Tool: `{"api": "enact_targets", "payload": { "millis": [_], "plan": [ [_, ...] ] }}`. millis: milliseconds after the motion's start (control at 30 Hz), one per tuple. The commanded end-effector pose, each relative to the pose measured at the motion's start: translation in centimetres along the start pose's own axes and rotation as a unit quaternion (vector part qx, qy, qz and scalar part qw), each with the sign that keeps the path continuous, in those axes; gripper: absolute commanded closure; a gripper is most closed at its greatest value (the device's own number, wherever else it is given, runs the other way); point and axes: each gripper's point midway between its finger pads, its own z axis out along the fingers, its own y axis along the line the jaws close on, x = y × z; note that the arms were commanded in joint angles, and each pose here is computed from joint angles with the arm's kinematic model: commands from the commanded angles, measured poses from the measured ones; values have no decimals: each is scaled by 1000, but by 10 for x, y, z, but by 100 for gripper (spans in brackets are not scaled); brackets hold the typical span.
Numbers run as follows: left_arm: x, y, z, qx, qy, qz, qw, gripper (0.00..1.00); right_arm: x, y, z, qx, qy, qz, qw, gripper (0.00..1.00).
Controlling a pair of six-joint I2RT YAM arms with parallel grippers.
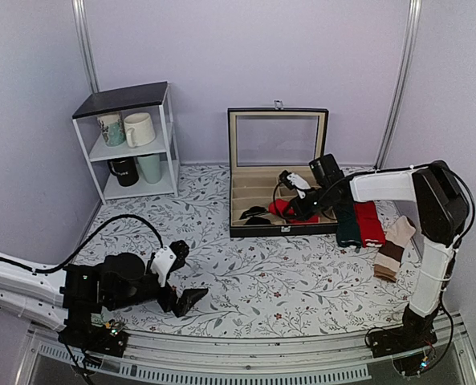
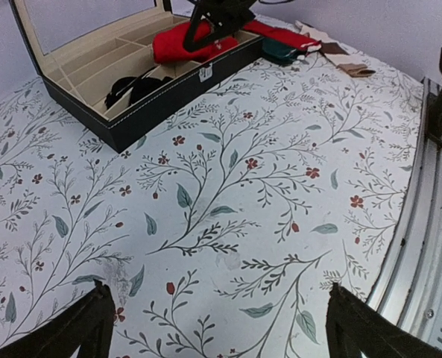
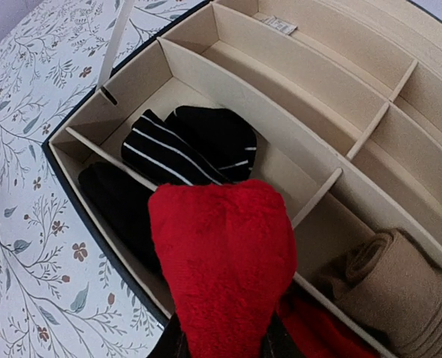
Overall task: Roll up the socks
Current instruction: Move the storage box to the center of the board.
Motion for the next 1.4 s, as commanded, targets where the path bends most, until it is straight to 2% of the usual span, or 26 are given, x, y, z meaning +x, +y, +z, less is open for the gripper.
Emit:
{"api": "enact_targets", "payload": {
  "millis": [0, 200, 333, 467, 733, 767, 900, 1167, 1367],
  "plan": [
    [9, 2, 3, 4, 4, -1, 1000, 0, 4, 2, -15, 11, -4, 23, 1000, 100],
    [15, 4, 2, 3, 11, -11, 1000, 0, 28, 18, 5, 21, 54, -11, 998, 99],
    [16, 5, -2, 7, 5, -20, 1000, 1, 45, 22, 10, 17, 73, 3, 997, 100],
    [17, 7, -7, 6, 2, -21, 1000, 0, 66, 50, 17, 8, 100, -23, 995, 100],
    [14, 8, -12, 10, -8, -25, 1000, 0, 116, 73, 40, 41, 218, -90, 971, 100],
    [15, 8, -12, 11, -6, -25, 1000, 1, 107, 76, 41, 39, 214, -96, 971, 100],
    [17, 8, -14, 12, -1, -29, 1000, 1, 122, 89, 40, 22, 241, -118, 963, 100],
    [21, 10, -18, 15, -8, -37, 999, 0, 146, 159, 33, -51, 238, -114, 963, 99],
    [21, 9, -17, 16, -8, -31, 999, 0, 112, 181, 30, -70, 186, -93, 976, 99]
  ]
}}
